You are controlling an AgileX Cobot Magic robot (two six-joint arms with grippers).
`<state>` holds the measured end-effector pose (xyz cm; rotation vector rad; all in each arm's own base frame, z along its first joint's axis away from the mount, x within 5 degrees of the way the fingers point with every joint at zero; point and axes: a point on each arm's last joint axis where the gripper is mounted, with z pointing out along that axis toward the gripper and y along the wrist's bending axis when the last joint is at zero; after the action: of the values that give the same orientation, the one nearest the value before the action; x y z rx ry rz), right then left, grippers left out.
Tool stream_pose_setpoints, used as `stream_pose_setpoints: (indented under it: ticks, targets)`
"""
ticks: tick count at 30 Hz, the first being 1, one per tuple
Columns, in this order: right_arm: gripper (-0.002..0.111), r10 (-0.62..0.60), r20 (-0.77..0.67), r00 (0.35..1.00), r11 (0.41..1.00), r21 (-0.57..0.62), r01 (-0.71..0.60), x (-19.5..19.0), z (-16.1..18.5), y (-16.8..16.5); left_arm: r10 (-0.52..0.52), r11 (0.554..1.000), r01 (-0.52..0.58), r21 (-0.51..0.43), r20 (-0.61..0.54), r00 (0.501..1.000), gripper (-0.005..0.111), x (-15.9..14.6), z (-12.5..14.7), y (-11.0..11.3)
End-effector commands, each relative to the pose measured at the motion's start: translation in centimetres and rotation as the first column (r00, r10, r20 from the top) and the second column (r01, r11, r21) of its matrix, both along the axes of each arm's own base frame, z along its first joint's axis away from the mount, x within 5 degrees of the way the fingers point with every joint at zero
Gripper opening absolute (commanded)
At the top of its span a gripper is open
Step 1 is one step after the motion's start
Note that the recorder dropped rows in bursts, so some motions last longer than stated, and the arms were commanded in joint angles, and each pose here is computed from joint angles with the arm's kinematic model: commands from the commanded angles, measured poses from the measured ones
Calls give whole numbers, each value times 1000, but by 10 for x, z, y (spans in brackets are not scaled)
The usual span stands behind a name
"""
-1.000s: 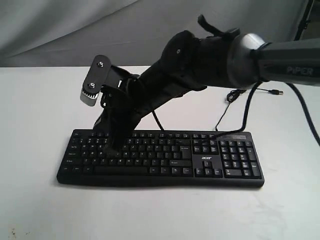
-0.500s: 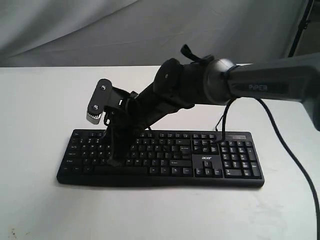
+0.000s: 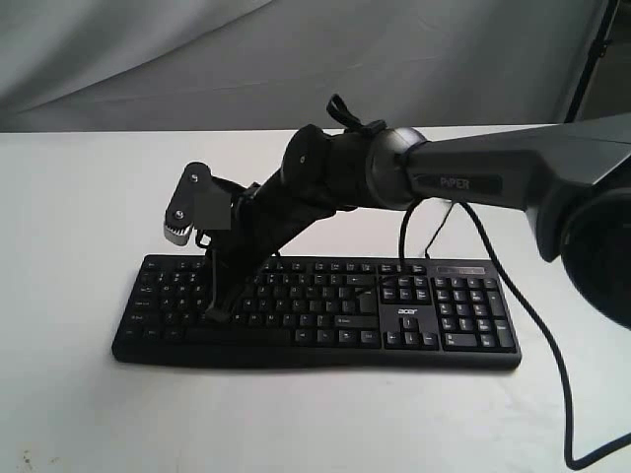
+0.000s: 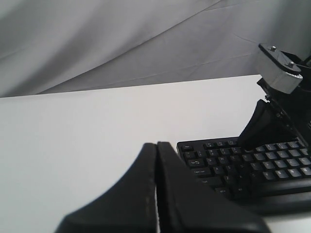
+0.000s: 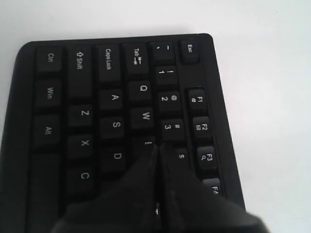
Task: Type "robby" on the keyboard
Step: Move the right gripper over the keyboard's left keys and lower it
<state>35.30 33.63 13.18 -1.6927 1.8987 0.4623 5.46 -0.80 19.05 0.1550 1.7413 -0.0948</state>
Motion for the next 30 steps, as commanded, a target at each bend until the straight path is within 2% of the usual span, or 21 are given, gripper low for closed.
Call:
stream_pose_setpoints:
  ticks: [1,11,16,23,30]
  targets:
    - [0,-11,22,1000,1000,11,11,2,4,1,-6,1000,6,1,5,1000,0,0,-1,0]
    - [0,-35,34,999,999,17,35,4,5,2,-6,1000,6,1,5,1000,0,0,-1,0]
    - [0,-39,-12,999,999,-15,39,10,16,4,-6,1000,6,1,5,1000,0,0,-1,0]
    - [0,-26,-50,998,999,-47,24,9,0,4,-6,1000,6,1,5,1000,0,0,-1,0]
    - [0,-12,-72,997,998,-58,8,6,-1,4,-6,1000,6,1,5,1000,0,0,-1,0]
